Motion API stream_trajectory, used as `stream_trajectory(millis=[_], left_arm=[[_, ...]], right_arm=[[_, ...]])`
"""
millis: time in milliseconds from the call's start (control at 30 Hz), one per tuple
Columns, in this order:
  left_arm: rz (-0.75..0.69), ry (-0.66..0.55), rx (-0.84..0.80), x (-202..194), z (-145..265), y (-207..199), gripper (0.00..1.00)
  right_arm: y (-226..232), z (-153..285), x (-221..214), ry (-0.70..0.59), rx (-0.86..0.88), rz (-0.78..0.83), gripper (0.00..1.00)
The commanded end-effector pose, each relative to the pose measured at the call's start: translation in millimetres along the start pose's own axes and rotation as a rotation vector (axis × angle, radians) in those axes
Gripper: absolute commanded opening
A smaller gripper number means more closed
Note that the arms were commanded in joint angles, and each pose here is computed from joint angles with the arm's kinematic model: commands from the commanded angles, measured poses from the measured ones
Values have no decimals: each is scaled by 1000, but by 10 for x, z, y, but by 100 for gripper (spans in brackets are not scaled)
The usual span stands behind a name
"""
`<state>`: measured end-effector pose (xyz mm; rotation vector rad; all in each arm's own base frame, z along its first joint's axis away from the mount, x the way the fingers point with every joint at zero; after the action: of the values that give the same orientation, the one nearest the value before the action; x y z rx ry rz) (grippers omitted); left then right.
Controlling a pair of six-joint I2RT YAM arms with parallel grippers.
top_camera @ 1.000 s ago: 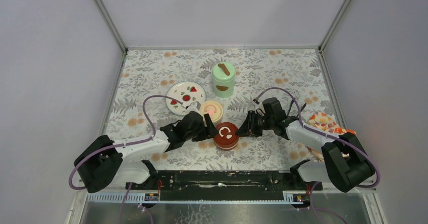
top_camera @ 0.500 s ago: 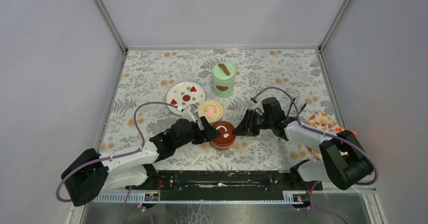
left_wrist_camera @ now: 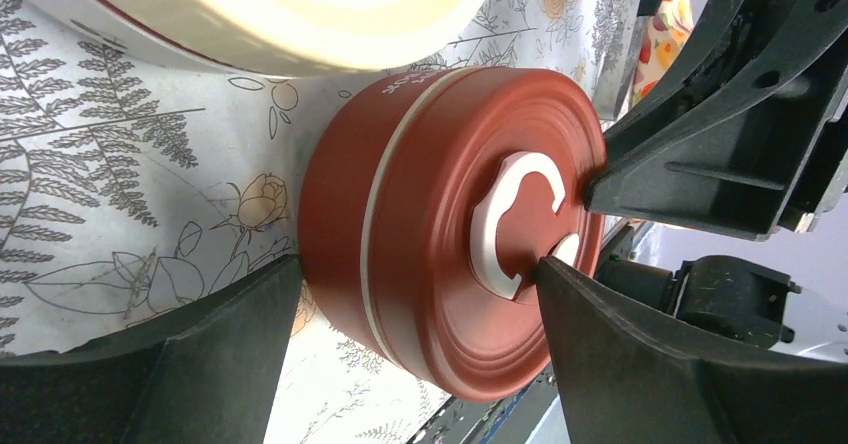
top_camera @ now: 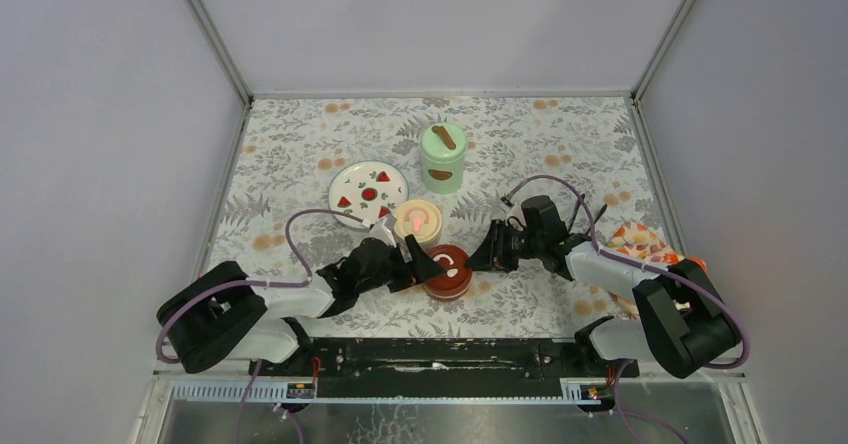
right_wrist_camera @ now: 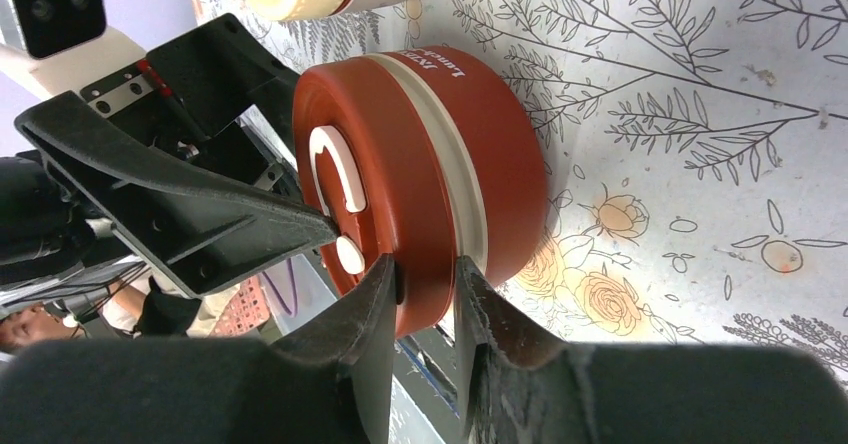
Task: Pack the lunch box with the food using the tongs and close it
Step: Close the box lid on the packing box.
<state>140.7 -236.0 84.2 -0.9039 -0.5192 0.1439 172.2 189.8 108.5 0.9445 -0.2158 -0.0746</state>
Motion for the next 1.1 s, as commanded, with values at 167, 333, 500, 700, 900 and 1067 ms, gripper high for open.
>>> stream_trajectory(millis=[167, 333, 500, 700, 900, 1067], left_arm=[[7, -1, -43, 28, -43, -139, 88], [-46, 4, 79, 83, -106, -116, 69], [-94, -21, 178, 164, -122, -119, 59], [-68, -28, 188, 159, -20, -47, 32], [-11, -7, 141, 130, 24, -5, 20], [35, 14, 96, 116, 24, 27, 15]], right_arm=[[410, 131, 90, -37, 161, 108, 5], [533, 181, 105, -28, 160, 196, 9], [557, 165, 89, -15, 167, 212, 13], [563, 174, 79, -19, 180, 220, 19], [505, 142, 67, -24, 176, 205, 29], [505, 142, 61, -27, 226, 172, 28]])
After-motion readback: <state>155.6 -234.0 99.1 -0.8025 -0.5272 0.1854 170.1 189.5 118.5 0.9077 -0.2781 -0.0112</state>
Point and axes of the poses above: each gripper's point midway between its finger pads, its own z axis back along the fingers, its own y axis along the line the jaws close on, x = y × z, the point moved 7 cm from there along z, back along the fingers, and after that the axes turned 2 degrees about -z, right-handed, at the moved point
